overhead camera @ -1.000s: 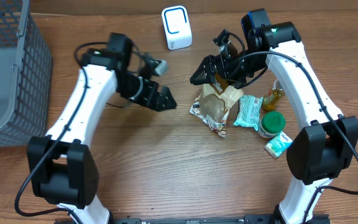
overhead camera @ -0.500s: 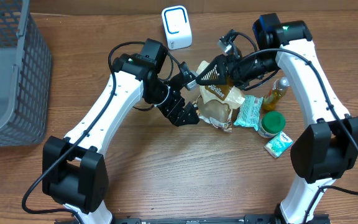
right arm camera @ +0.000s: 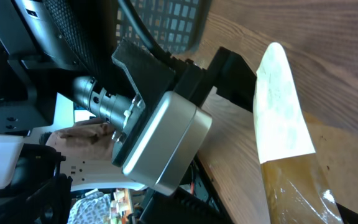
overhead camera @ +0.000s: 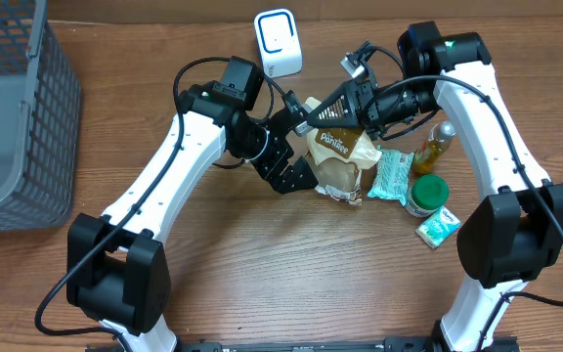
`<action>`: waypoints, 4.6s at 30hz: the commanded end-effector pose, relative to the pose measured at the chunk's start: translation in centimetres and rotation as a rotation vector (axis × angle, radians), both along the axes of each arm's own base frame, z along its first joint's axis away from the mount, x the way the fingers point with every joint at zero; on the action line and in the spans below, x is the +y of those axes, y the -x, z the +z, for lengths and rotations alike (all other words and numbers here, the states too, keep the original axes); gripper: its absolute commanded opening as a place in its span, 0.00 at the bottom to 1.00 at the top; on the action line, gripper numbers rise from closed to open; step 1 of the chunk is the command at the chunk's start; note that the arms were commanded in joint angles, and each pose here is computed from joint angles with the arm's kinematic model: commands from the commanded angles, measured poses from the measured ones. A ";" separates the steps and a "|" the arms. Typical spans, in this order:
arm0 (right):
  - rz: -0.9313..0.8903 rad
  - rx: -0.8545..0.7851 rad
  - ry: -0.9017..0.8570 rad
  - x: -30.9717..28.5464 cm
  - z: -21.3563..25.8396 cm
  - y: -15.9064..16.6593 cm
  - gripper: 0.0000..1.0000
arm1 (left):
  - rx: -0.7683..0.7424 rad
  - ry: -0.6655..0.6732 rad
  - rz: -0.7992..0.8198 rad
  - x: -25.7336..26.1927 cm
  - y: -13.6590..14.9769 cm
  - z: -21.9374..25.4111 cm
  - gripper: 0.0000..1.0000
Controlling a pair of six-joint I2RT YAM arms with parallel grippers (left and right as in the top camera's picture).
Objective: Scan the item barcode
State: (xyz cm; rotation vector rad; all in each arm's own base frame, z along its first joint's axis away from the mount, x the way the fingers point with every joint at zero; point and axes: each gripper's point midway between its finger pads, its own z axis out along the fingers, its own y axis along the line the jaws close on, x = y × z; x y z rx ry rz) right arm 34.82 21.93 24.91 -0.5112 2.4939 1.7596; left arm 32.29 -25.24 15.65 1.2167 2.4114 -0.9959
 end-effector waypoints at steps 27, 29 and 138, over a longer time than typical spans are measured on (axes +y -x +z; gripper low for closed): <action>0.015 -0.021 -0.353 1.1 6.9 0.4 1.00 | 0.077 0.083 0.261 -2.1 -3.9 0.9 1.00; 0.014 -0.014 -0.351 1.1 6.9 0.5 1.00 | 0.076 0.082 0.261 -2.1 -3.9 0.9 1.00; -0.511 -0.706 0.354 -0.8 21.8 2.5 1.00 | 0.109 0.734 -0.112 0.1 0.2 8.5 1.00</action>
